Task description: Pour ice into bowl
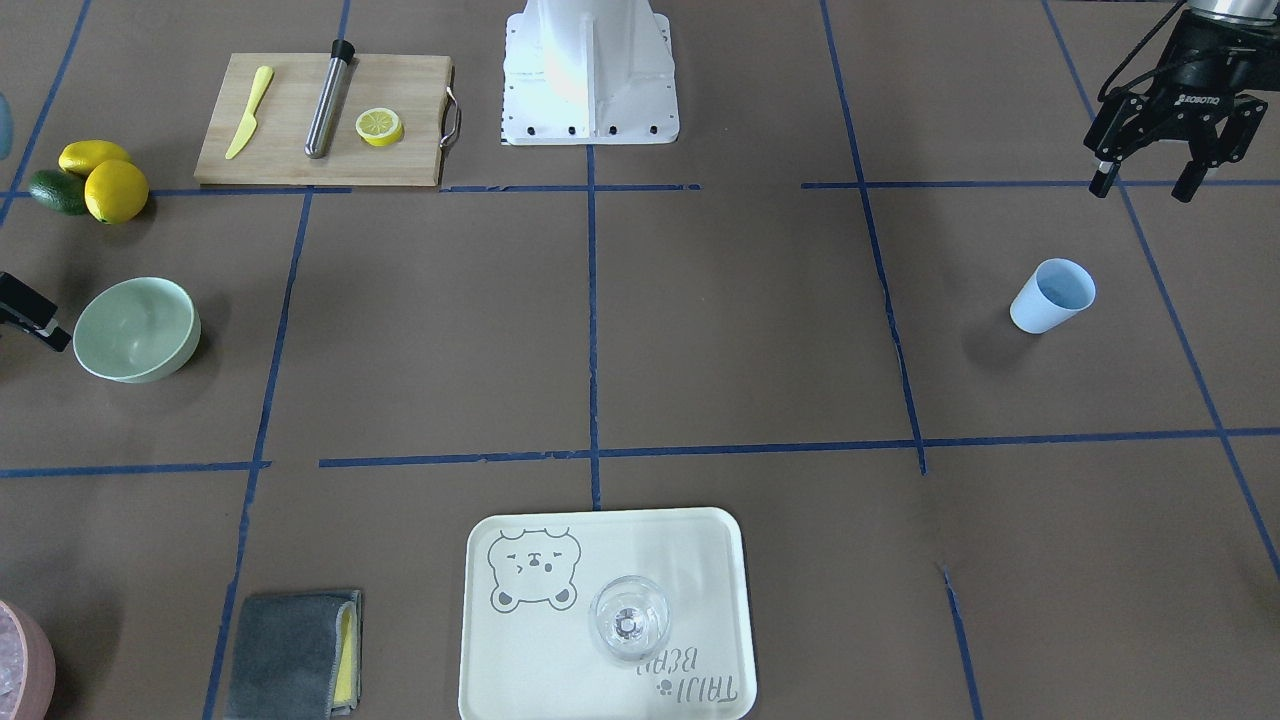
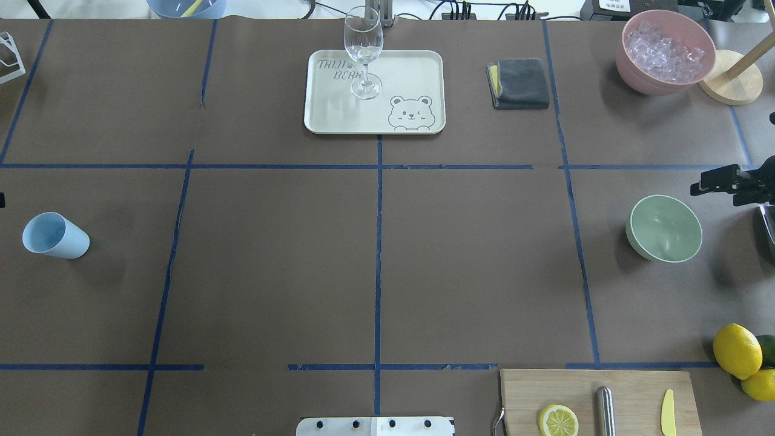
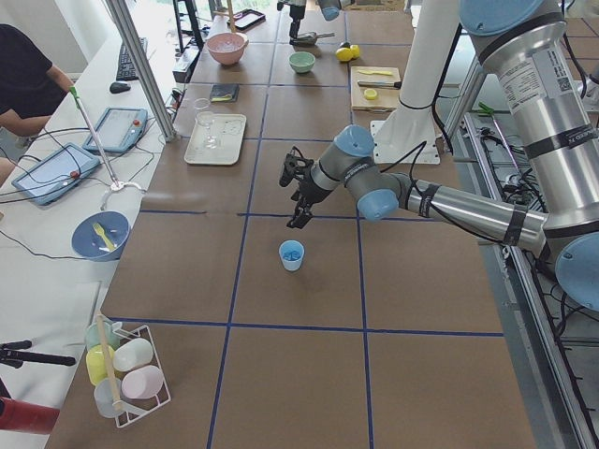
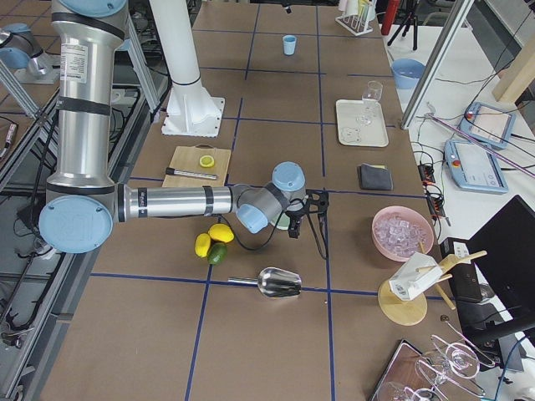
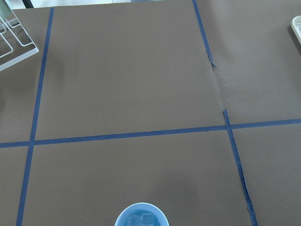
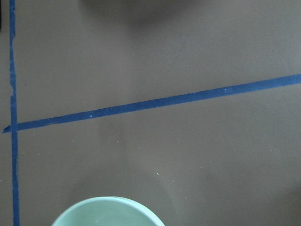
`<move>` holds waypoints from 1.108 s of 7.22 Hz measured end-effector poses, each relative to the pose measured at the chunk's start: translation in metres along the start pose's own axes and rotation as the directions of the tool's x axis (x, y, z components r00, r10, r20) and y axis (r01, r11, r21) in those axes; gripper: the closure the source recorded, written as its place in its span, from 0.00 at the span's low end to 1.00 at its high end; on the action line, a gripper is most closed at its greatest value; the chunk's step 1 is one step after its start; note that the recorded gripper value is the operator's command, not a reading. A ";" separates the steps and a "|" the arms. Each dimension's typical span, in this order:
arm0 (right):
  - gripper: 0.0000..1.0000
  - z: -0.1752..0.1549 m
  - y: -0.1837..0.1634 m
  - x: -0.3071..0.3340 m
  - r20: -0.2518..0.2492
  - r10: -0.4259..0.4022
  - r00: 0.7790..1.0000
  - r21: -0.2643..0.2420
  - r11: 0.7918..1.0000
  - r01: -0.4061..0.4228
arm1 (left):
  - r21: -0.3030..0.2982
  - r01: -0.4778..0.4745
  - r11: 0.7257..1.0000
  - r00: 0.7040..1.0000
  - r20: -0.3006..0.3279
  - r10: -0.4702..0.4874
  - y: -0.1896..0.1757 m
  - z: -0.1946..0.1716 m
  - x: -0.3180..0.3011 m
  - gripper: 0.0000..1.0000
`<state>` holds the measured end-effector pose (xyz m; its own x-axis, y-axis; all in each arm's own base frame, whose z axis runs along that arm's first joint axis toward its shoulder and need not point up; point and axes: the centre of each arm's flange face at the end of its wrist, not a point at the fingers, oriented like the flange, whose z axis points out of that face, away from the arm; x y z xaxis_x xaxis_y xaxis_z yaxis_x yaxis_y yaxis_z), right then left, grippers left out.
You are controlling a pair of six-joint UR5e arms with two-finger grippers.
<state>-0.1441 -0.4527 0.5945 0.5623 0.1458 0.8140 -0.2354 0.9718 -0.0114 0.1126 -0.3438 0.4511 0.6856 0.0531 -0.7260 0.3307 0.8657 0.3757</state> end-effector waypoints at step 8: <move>1.00 0.041 0.045 0.001 -0.018 -0.031 0.999 -0.082 0.996 0.030 | 0.068 0.138 0.988 0.990 -0.004 -0.138 0.059 0.021 0.025 0.00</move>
<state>-0.1866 -0.4166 0.6186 0.5838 0.1186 0.8032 -0.1527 0.9877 -0.0349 0.1625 -0.3012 0.4673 0.6309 -0.0650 -0.7731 0.4658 0.8286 0.3105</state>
